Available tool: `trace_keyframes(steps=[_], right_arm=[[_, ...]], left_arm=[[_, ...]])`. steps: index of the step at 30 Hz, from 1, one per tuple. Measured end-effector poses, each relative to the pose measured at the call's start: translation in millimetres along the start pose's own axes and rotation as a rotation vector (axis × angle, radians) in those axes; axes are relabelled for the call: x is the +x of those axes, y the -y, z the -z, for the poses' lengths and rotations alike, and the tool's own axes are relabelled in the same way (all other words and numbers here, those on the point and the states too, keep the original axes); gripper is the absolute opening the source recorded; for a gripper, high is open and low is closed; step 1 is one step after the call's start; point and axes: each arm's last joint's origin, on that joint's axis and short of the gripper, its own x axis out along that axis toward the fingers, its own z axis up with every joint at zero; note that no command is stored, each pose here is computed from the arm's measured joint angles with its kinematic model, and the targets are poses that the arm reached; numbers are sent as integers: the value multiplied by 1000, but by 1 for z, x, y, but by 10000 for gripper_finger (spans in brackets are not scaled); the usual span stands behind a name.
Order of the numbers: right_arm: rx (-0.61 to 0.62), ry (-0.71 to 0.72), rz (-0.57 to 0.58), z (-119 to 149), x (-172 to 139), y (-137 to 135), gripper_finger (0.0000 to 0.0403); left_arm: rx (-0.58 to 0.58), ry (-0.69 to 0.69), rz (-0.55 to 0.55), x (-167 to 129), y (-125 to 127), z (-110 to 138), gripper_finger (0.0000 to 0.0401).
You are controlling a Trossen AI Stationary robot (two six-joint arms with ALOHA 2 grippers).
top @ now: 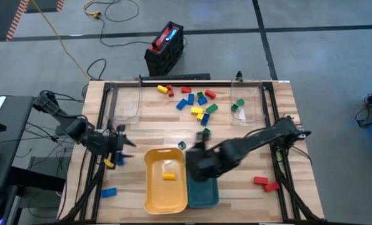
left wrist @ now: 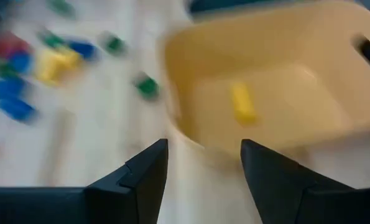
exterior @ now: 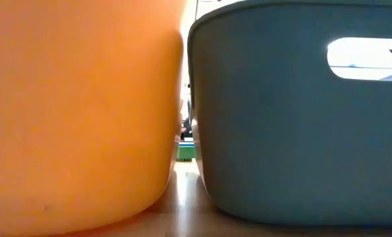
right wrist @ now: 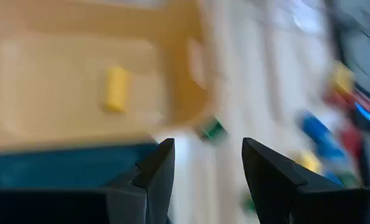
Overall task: Sort blocks
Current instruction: Put the red block into the blue bin
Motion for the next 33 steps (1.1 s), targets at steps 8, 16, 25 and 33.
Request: trace_keyframes(steps=[8,16,25,33], right_arm=[[267,53,228,94,-48,22,195],[383,-32,146,154,-19,25,195],[390,-382,-79,178,0,-6,207],[288,-694,-98,205,10,-46,245]], left_arm=[[-82,-477,-34,23,10,17,199],[-279,-734,-144,35,16,30,199],[-271,-705,-193,36,18,31,199],[-232,-612,-243,39,17,27,199]])
